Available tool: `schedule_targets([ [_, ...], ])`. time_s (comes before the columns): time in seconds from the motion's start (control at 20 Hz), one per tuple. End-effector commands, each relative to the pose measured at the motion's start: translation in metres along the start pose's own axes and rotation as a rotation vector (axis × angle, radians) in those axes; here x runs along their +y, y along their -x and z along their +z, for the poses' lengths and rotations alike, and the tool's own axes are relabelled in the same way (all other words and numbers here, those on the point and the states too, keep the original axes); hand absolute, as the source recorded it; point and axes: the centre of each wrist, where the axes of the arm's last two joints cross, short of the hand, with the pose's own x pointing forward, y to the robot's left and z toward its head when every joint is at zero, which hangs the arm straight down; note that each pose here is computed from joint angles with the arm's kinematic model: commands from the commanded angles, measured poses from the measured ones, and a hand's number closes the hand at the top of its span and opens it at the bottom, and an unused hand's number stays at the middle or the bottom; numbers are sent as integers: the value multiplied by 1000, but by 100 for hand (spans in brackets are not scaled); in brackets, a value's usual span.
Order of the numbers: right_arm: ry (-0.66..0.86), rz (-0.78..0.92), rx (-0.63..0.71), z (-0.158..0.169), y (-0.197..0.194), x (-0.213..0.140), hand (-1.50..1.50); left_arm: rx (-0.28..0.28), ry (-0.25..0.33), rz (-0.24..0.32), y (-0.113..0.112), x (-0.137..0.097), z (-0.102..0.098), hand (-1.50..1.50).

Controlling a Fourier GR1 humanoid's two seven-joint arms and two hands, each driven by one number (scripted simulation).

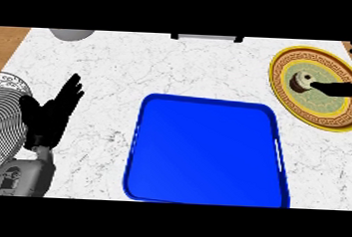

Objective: Pick the cupcake from the tray and place it in the plate

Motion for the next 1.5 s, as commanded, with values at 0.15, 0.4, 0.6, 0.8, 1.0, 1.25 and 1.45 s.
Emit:
schedule_targets([
  [0.15,81,-302,-58,-18,-20,-17,-150,10,-27,-6,0,1,5,0],
  [0.4,-46,-520,97,-5,4,-38,-150,13,-32,-2,-3,10,16,0],
  [0.6,-85,-571,98,5,19,-52,-150,12,-27,-2,-4,-1,-2,0],
  [0.8,-40,-553,68,18,34,-65,-150,9,-17,1,1,-19,10,0],
  [1.0,-38,-532,63,18,43,-82,-150,-8,-8,-16,15,-4,20,0],
  [1.25,-6,-528,76,21,48,-92,-150,4,0,9,1,4,3,0],
  [1.45,-25,-483,89,44,70,-102,-150,-2,-13,1,5,-18,4,0],
])
